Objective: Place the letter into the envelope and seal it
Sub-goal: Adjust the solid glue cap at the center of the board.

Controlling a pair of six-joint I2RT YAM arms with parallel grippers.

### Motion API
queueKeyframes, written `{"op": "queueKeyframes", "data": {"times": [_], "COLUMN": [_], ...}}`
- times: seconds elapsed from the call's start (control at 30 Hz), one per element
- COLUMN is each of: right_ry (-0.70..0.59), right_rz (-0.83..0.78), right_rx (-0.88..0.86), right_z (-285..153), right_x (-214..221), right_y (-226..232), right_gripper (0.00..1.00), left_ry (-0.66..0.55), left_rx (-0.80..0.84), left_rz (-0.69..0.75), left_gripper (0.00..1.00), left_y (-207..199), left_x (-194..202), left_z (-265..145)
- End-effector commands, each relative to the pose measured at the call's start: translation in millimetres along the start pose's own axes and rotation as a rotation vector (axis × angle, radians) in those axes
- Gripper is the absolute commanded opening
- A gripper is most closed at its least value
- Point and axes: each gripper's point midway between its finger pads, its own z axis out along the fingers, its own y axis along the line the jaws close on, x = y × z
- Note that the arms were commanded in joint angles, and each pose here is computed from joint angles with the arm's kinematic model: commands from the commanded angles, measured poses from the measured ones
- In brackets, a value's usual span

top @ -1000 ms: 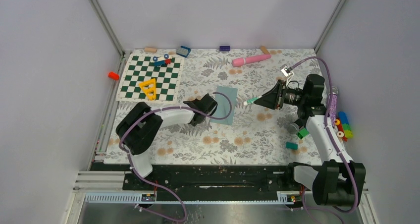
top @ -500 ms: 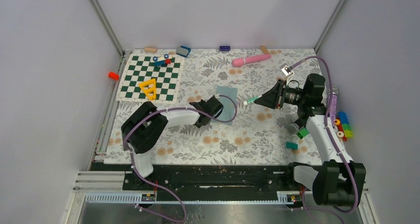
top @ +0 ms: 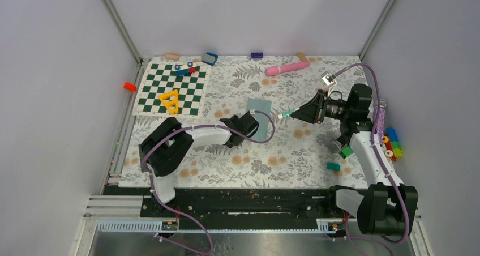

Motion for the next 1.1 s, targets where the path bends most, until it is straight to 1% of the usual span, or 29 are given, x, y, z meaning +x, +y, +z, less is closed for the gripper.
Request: {"op": "queueKeyframes", "data": {"times": [0.0, 0.57, 0.77, 0.9, 1.0, 1.07], "right_ry": [0.0, 0.0, -0.001, -0.004, -0.006, -0.007], "right_rz": [-0.06, -0.064, -0.064, -0.062, -0.063, -0.062], "right_rx": [-0.041, -0.046, -0.049, -0.051, -0.05, -0.049], "right_z": [-2, -2, -2, -2, -2, -2], "right_x": [-8, -7, -7, -8, -8, -8], "right_y": [12, 14, 14, 14, 14, 15], "right_gripper": [0.17, 0.17, 0.17, 0.17, 0.17, 0.17], "left_ry": [-0.025, -0.036, -0.109, -0.137, -0.132, -0.121], "left_rx": [-0.031, -0.023, -0.059, 0.002, 0.045, 0.038], "left_rz": [-0.006, 0.03, -0.054, -0.084, -0.101, -0.117], "left_gripper": [0.27, 0.29, 0.29, 0.29, 0.29, 0.29], "left_y": [5, -9, 15, 9, 3, 7], "left_x": [-13, -18, -29, -29, -26, -24], "left_z": [-7, -11, -28, -34, -34, -31]}}
